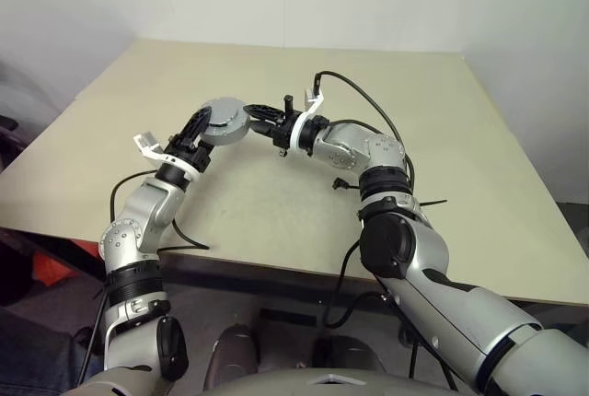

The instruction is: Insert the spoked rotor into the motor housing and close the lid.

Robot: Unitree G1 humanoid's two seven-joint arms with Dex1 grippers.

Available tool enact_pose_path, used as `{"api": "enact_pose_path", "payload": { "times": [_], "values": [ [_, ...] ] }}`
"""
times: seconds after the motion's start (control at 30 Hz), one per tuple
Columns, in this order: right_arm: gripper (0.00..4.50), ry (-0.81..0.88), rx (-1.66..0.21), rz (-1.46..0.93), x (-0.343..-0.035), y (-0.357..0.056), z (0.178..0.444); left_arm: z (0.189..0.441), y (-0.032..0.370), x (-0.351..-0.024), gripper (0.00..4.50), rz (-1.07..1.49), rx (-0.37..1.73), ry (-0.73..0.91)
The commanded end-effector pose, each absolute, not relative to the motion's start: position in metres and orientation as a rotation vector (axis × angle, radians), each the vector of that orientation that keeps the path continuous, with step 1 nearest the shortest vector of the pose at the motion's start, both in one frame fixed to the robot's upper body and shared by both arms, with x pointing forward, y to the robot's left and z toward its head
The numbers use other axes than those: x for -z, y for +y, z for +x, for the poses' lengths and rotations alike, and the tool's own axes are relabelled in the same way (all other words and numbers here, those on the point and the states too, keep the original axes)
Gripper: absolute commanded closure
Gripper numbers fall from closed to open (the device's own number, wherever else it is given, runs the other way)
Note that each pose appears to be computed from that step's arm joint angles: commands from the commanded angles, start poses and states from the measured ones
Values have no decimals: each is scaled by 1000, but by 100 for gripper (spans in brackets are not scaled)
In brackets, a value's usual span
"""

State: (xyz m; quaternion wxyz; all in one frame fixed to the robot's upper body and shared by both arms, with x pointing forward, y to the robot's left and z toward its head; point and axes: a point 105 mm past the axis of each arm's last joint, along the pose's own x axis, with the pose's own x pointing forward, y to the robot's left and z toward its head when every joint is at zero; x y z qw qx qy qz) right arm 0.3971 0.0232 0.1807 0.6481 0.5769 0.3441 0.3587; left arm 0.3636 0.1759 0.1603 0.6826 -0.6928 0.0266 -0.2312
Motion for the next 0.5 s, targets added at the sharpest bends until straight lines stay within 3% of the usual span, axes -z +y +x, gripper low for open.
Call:
{"api": "enact_pose_path", "payload": {
  "times": [0.03,0.5],
  "values": [
    [344,713,-883,1327,-204,24,397,365,178,-182,227,-1524,572,-7],
    [344,701,-859,1305,-201,23,400,366,189,-174,227,-1491,492,-38]
  ]
}}
